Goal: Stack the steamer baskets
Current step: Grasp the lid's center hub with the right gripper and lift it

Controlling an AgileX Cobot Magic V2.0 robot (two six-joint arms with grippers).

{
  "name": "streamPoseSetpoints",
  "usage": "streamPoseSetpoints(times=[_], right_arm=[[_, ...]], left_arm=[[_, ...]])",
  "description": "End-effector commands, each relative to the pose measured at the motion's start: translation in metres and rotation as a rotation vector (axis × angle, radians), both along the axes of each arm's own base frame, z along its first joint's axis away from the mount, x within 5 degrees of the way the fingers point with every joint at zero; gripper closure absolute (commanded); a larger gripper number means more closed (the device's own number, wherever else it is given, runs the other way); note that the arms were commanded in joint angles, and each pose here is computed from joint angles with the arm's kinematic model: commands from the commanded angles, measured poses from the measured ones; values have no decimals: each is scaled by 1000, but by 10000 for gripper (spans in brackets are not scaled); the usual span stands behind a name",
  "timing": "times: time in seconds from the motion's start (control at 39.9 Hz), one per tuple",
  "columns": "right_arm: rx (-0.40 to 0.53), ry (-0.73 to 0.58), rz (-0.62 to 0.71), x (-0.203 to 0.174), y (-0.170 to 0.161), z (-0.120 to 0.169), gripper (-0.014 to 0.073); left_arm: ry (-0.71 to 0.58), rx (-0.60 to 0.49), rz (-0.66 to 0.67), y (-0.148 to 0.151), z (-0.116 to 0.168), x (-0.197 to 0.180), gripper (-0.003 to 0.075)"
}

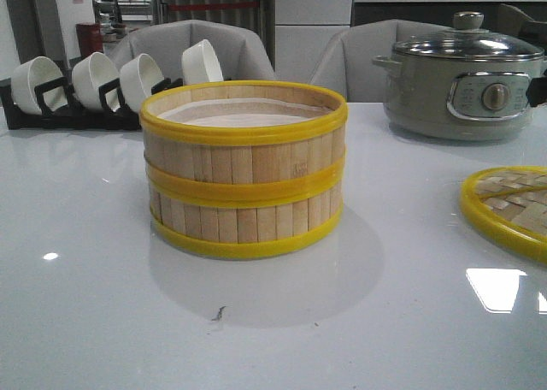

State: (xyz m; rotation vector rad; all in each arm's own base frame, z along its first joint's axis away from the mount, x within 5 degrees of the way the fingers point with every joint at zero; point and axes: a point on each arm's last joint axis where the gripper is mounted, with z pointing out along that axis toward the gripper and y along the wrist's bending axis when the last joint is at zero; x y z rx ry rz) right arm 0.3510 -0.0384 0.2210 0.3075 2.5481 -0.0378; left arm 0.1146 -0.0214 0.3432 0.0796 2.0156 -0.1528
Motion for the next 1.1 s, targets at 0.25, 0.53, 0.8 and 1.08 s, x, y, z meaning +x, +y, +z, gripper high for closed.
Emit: streamPoseSetpoints(times=[0.25,0.53,0.8,1.08], right_arm=[[-26,-103,2,7,-5,28,180],[-14,-39,-11,23,-8,30,180],[15,1,-22,26,-7,19,180],[19,36,-23,30,-7,6,180]], left_arm=[[-101,-23,-2,0,16,2,625],[-101,-23,-2,0,16,2,625],[-101,-23,-2,0,16,2,625],[-101,-23,-2,0,16,2,625]])
